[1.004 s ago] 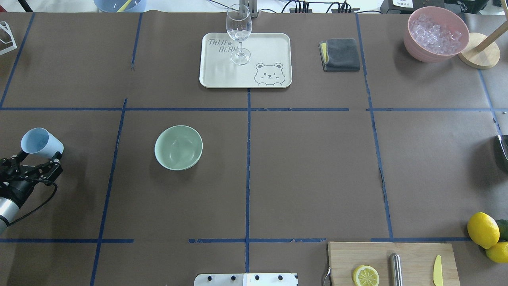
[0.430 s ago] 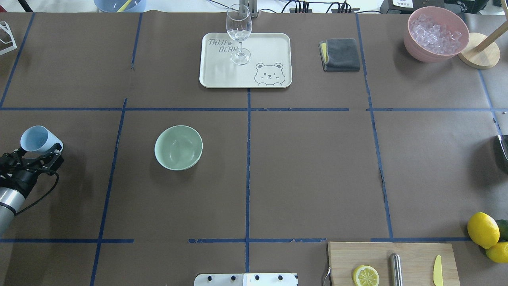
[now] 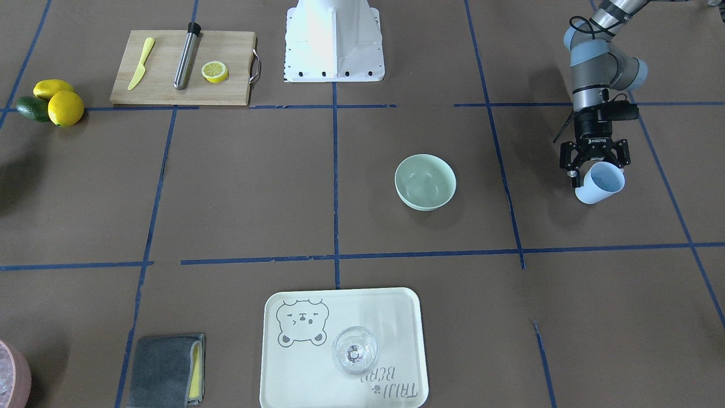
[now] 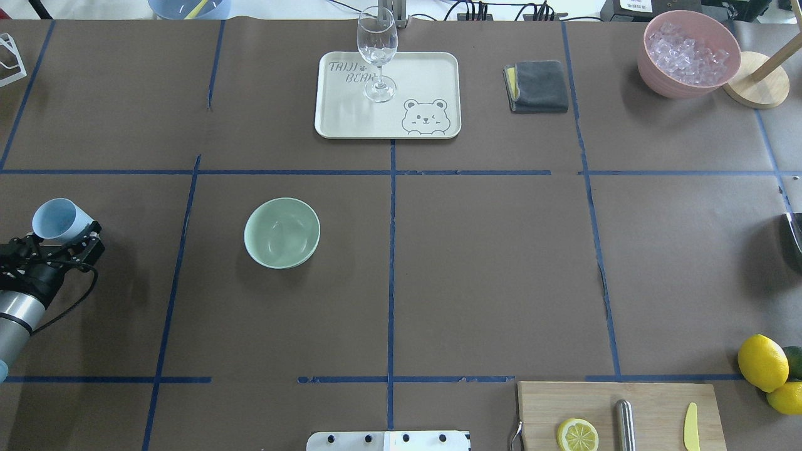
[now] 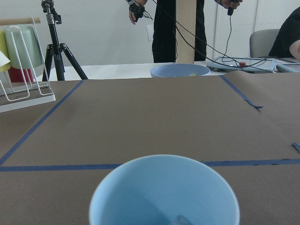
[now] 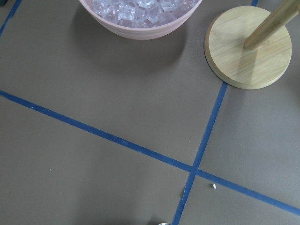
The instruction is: Pour ice into bowl
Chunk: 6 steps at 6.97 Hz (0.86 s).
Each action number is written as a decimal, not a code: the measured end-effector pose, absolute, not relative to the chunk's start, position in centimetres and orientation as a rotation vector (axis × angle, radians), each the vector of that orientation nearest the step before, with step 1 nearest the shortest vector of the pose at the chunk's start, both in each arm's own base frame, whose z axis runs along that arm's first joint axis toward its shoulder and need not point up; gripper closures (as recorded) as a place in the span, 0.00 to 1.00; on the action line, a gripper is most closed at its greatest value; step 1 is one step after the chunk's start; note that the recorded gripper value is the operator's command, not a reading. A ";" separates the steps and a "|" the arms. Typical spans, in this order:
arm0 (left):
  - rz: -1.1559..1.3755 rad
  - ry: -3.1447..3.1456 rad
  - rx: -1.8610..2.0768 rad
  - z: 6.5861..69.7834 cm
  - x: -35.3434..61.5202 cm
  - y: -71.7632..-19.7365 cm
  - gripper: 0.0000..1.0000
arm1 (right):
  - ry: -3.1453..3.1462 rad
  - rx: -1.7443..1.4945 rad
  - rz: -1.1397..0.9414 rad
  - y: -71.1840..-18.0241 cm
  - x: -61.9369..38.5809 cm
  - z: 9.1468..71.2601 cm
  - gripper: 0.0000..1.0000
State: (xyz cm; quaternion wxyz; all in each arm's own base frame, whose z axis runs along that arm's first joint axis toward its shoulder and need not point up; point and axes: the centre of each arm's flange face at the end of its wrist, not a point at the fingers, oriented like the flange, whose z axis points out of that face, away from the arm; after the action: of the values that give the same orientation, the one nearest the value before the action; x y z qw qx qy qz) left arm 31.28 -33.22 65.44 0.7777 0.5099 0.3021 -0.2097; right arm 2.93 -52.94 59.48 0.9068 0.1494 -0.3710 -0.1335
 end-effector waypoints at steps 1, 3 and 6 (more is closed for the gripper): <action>-0.459 0.649 1.104 65.5 31.3 -33.5 0.00 | -0.765 0.309 -0.276 -53.0 2.9 59.4 0.00; -0.472 0.649 1.108 65.5 32.2 -34.3 0.05 | -0.765 0.310 -0.276 -53.0 2.9 59.4 0.00; -0.480 0.645 1.105 65.9 32.8 -34.7 0.85 | -0.765 0.310 -0.276 -53.0 2.9 59.4 0.00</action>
State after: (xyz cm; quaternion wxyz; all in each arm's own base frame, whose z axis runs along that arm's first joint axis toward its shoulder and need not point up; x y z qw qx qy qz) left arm 32.81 -34.73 65.93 0.7753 0.5106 0.2982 -0.2219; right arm 2.93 -53.05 59.39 0.9067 0.1502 -0.3707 -0.1337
